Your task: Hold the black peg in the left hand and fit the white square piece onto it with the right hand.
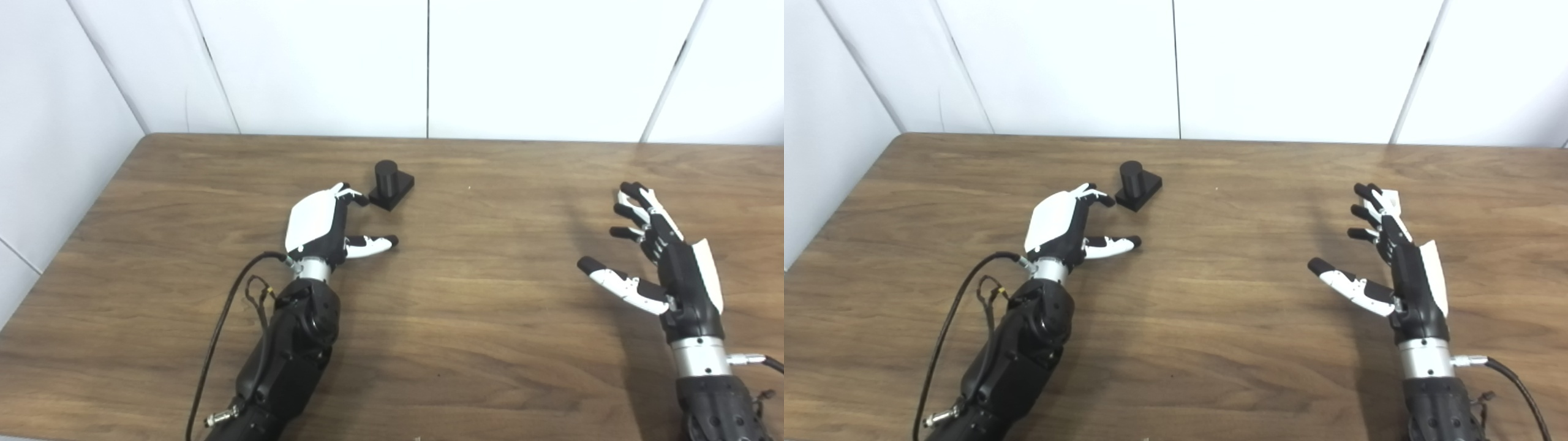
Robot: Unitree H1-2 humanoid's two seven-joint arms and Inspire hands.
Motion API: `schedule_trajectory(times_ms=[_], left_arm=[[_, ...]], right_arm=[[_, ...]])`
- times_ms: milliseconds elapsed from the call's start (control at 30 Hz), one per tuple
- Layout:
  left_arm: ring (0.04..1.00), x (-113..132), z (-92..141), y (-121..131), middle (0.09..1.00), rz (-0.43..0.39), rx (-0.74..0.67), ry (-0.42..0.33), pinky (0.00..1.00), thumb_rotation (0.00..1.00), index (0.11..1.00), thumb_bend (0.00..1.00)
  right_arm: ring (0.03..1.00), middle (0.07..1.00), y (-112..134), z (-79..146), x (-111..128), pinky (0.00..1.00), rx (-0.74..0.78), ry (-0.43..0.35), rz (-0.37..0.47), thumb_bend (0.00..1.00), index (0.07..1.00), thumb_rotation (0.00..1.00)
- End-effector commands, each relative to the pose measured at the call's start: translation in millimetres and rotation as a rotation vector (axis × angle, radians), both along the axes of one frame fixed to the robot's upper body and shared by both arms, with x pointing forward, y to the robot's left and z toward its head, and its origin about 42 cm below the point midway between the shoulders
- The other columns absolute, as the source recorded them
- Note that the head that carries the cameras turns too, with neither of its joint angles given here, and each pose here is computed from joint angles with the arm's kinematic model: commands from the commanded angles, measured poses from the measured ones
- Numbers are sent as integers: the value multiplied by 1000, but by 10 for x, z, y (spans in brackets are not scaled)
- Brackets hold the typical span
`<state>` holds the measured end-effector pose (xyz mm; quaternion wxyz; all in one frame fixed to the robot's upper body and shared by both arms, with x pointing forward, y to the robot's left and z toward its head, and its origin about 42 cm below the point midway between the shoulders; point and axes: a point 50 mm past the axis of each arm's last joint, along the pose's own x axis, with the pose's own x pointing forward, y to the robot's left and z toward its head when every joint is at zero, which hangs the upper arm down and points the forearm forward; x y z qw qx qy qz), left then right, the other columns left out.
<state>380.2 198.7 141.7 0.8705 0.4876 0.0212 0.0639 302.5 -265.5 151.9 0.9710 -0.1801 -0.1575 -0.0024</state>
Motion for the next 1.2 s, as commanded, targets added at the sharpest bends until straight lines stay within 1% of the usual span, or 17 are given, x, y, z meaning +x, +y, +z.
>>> schedule_trajectory(times_ms=[0,100,200,367,433,567,667,767,900,1033,1167], left_arm=[[911,163,201,-67,918,36,24,-76,823,415,716,874],[920,202,187,-126,932,64,25,-80,827,419,739,888],[939,227,184,-184,957,79,42,-89,841,428,762,889],[958,244,197,-211,983,87,64,-103,845,444,804,892],[970,253,200,-213,996,90,64,-104,864,452,827,887],[974,290,200,-225,1000,88,83,-100,862,470,856,882],[966,335,188,-237,996,90,90,-91,852,480,854,883],[958,393,151,-252,990,96,100,-77,841,473,855,888],[953,459,88,-257,988,107,100,-56,855,468,855,885],[947,521,16,-253,988,110,115,-29,843,468,855,878],[946,591,-35,-252,989,118,114,-11,850,447,851,874]], right_arm=[[857,958,36,183,83,728,2,-89,26,623,886,261],[860,962,42,191,78,737,5,-92,29,615,889,237],[863,960,33,205,71,744,2,-93,25,613,887,237],[874,967,24,210,68,764,3,-84,15,613,892,248],[871,961,26,207,74,765,3,-87,17,617,888,258],[864,958,29,202,89,743,-6,-94,21,617,888,270],[859,956,35,202,95,732,-11,-101,25,616,891,277],[864,960,40,204,86,741,-3,-95,26,618,891,279],[871,962,55,223,60,755,6,-91,21,612,889,250],[873,965,43,221,44,760,8,-90,15,612,891,241],[871,964,28,223,32,755,8,-94,11,608,889,261]])
